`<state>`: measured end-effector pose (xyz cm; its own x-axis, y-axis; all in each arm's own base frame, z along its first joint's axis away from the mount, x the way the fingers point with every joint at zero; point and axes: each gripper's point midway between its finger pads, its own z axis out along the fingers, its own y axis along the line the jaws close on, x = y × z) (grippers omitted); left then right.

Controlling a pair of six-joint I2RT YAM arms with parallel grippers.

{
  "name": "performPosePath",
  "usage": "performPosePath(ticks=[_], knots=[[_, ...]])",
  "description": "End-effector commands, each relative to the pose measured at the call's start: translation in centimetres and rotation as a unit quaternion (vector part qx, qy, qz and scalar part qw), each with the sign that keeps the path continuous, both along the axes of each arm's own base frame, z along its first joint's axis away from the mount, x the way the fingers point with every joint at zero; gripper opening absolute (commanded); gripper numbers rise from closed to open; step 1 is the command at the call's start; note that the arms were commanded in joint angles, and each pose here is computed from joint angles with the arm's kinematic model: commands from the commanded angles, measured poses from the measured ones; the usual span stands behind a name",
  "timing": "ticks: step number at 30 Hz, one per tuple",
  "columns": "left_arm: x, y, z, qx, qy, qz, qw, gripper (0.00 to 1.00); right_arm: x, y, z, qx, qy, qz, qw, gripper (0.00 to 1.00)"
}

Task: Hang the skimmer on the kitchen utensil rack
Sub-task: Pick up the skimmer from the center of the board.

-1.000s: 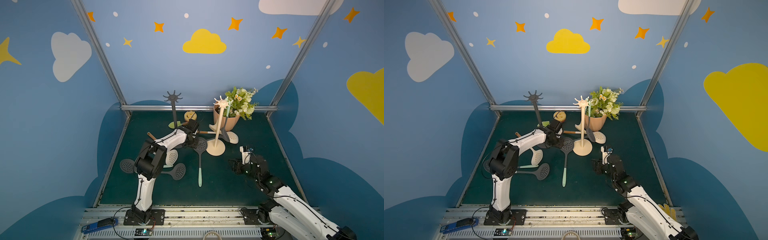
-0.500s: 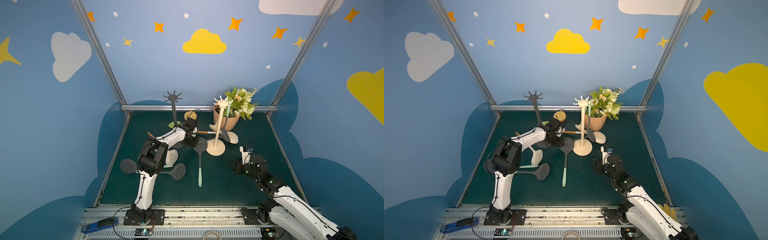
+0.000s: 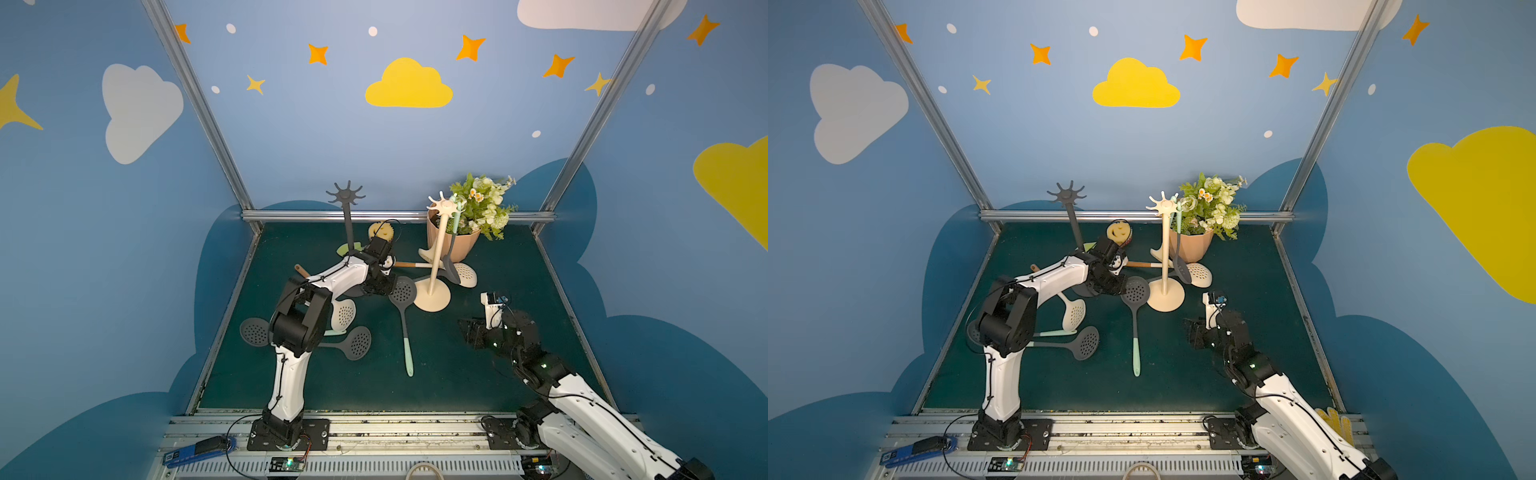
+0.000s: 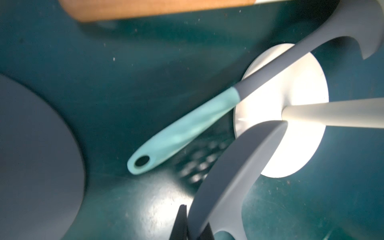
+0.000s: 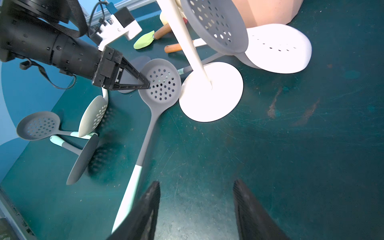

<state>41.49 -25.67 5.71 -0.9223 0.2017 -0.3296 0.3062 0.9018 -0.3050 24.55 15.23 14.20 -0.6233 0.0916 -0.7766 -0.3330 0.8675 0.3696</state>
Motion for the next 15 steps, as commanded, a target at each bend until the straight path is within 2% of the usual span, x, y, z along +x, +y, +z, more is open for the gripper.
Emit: performPosePath(ticks=[1, 10, 15], knots=[[-0.6, 0.1, 1.7, -0.020, 0.001, 0.018, 1.000, 0.03, -0.4, 0.1, 0.2, 0.001, 0.000, 0.011, 1.000, 0.56], [-2.7, 0.0, 3.9, -0.063, 0.018, 0.076, 0.995, 0.03, -0.8, 1.2, 0.7, 0.048, 0.012, 0.011, 0.999, 0.55], [-5.4, -1.0, 5.9, -0.087, 0.018, 0.052, 0.995, 0.03, -1.2, 2.2, 0.8, 0.066, 0.014, 0.025, 0.997, 0.55]])
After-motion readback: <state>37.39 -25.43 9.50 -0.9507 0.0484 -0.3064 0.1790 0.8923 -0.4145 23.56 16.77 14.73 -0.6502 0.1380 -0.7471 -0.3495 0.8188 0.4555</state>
